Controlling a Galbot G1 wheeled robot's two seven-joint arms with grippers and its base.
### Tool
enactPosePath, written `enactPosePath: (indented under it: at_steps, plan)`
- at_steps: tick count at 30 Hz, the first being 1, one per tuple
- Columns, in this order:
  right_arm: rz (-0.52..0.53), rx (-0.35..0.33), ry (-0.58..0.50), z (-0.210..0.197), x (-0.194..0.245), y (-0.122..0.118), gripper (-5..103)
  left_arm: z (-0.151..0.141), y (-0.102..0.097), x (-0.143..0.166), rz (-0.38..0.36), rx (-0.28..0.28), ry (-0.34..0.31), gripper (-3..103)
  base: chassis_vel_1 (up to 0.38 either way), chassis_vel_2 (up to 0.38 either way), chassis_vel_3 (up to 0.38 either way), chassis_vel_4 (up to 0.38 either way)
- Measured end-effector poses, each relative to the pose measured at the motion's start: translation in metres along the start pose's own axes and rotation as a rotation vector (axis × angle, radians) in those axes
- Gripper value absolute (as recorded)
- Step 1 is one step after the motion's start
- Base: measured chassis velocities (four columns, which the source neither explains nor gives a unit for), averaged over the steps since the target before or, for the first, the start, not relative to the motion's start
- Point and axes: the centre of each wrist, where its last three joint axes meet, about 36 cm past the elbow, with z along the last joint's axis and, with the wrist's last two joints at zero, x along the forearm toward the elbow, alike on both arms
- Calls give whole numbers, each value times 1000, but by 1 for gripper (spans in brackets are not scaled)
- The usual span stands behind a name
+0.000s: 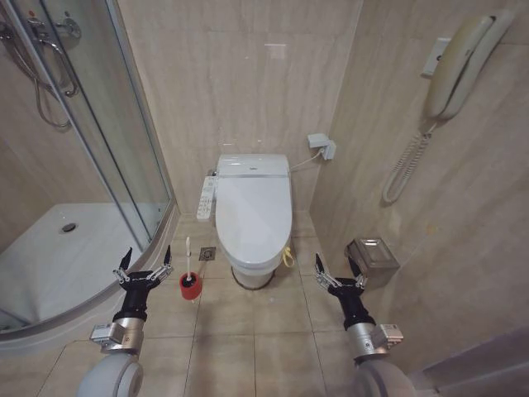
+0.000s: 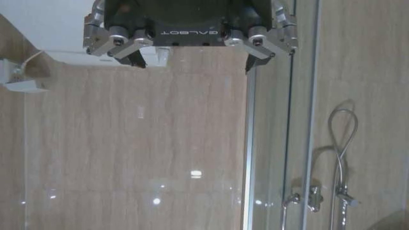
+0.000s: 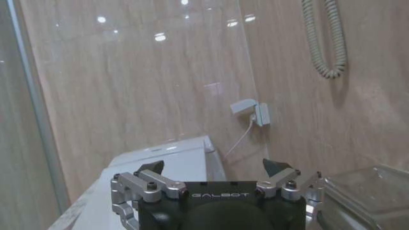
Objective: Open the toilet lid, clean the toilet bowl with a toilet brush, close the toilet lid, and flush.
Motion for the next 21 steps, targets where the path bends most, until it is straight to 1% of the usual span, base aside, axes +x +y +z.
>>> enactPosePath:
  at_steps: [5,8,12,21]
  plan:
    - [12,0,-9,-1,-2,-8,100,0,0,0,0,0,0,100,-168,176,167,-173]
    - [23,3,-15,-1,-4,-11,100,0,0,0,0,0,0,100,-94,126,79,-108]
    - [39,11,-14,0,-4,-15,100,0,0,0,0,0,0,100,-11,22,18,-28]
    - [49,11,-13,1,-4,-17,100,0,0,0,0,0,0,100,14,-24,-23,22]
